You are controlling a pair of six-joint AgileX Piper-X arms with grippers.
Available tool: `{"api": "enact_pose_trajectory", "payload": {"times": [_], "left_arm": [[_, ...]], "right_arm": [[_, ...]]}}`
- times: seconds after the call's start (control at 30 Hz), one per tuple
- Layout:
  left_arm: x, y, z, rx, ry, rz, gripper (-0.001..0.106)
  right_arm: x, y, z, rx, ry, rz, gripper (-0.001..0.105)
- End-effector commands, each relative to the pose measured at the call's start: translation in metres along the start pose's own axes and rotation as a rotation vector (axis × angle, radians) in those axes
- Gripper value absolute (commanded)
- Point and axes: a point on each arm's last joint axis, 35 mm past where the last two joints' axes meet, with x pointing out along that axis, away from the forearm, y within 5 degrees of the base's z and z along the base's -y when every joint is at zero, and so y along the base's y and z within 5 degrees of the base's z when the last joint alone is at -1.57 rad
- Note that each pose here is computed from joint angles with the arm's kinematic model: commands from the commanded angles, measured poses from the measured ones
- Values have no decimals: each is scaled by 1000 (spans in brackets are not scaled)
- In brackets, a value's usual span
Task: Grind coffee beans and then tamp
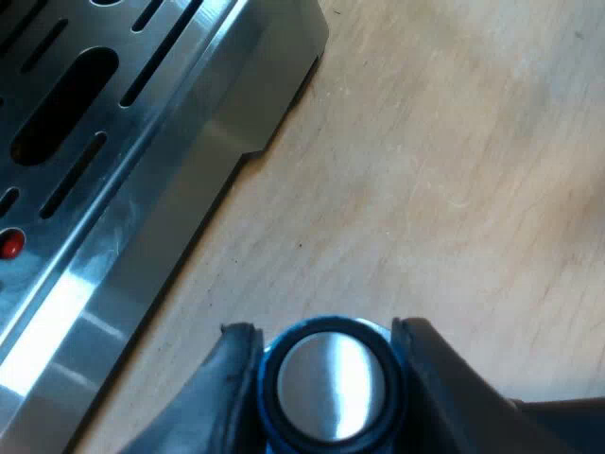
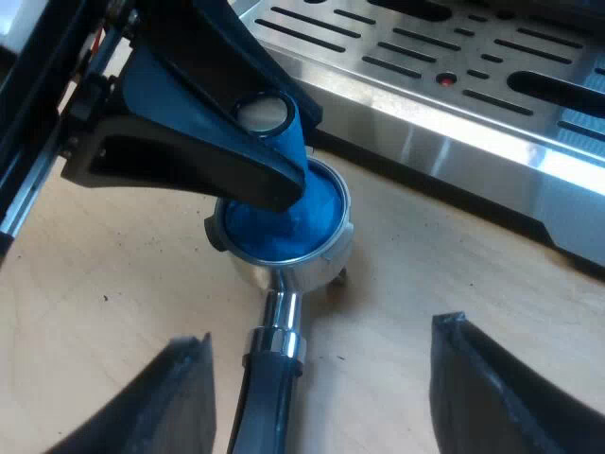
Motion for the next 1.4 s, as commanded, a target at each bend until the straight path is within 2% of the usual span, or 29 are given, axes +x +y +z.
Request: {"api": "enact_pose_trajectory", "payload": {"times": [0.03, 0.2, 0.33, 0.37, 0.57, 0.9, 1.17, 1.4], "left_arm": [[6, -1, -21, -31, 110, -24, 7], [6, -1, -13, -19, 59, -34, 7], [5, -1, -8, -16, 46, -33, 7], [2, -1, 2, -8, 14, -30, 7], [-13, -3, 25, 16, -78, -23, 7], [-43, -8, 45, 47, -197, -9, 7], [-58, -11, 49, 56, -236, 2, 7], [-69, -10, 49, 43, -232, 109, 7]], "right_arm": [[0, 0, 2, 1, -9, 1, 52], [0, 0, 2, 1, -9, 1, 52], [0, 0, 2, 1, -9, 1, 52], [0, 0, 2, 1, -9, 1, 52], [0, 0, 2, 1, -9, 1, 52], [0, 0, 2, 4, -16, 1, 52], [-1, -1, 12, 33, -97, -1, 52], [-1, -1, 18, 55, -148, -2, 52]]}}
